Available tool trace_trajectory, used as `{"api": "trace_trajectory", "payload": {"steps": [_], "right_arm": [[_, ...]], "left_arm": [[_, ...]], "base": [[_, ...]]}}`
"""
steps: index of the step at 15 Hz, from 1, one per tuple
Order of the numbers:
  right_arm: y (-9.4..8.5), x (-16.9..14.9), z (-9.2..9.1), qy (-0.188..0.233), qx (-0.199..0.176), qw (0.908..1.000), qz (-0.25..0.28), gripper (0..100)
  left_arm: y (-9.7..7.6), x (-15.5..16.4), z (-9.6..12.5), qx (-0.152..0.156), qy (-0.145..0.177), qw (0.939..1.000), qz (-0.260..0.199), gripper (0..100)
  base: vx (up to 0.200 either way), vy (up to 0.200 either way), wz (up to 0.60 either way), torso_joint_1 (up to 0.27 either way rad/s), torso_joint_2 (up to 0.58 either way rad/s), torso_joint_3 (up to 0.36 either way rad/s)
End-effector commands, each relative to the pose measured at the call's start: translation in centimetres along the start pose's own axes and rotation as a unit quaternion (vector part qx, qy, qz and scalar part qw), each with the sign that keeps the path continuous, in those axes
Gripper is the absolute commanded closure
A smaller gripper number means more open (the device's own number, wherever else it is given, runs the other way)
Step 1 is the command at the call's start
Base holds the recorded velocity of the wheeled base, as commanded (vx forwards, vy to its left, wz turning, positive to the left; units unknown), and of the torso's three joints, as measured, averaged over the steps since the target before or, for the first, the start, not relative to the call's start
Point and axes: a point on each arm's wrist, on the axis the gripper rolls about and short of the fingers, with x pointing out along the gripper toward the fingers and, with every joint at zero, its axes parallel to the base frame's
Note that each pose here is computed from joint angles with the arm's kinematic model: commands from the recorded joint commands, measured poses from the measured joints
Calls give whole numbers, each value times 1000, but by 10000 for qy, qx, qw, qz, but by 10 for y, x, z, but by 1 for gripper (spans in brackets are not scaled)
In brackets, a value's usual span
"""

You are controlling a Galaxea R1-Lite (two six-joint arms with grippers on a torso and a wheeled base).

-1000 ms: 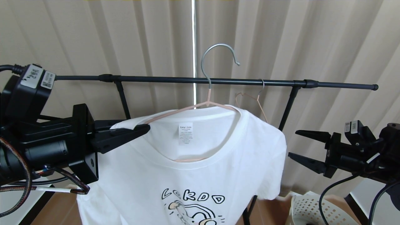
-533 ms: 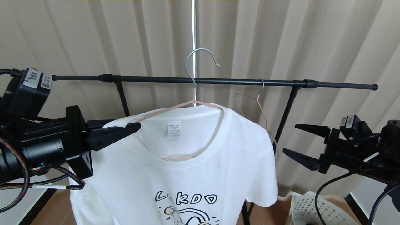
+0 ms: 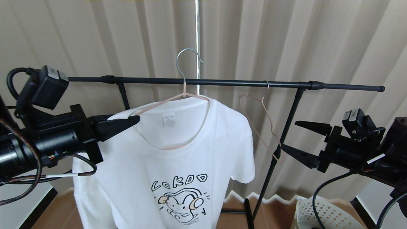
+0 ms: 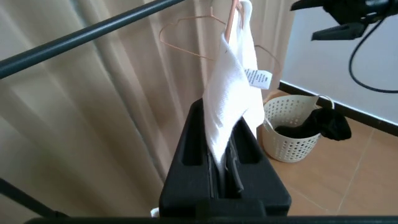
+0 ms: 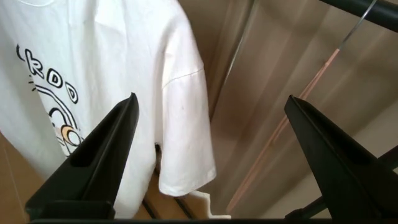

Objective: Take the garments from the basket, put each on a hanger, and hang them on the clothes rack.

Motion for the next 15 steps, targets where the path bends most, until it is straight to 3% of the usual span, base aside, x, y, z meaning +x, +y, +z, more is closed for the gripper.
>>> {"api": "trace_trajectory", "payload": {"steps": [1,12,15], "right_arm": [[0,0,1,-20,-20,10000,4,0],[-1,1,-2,21,16,10000,4,0],[0,1,-2,26,21,10000,5,0]], "left_arm": [[7,16,-7,-101,160,9998,32,100],[38,71,-13,-425,378,9963,637,100],[44,81,-14,-637,370,9950,675,100]], "base": [[0,0,0,0,0,0],[0,0,0,0,0,0],[0,0,0,0,0,0]]}}
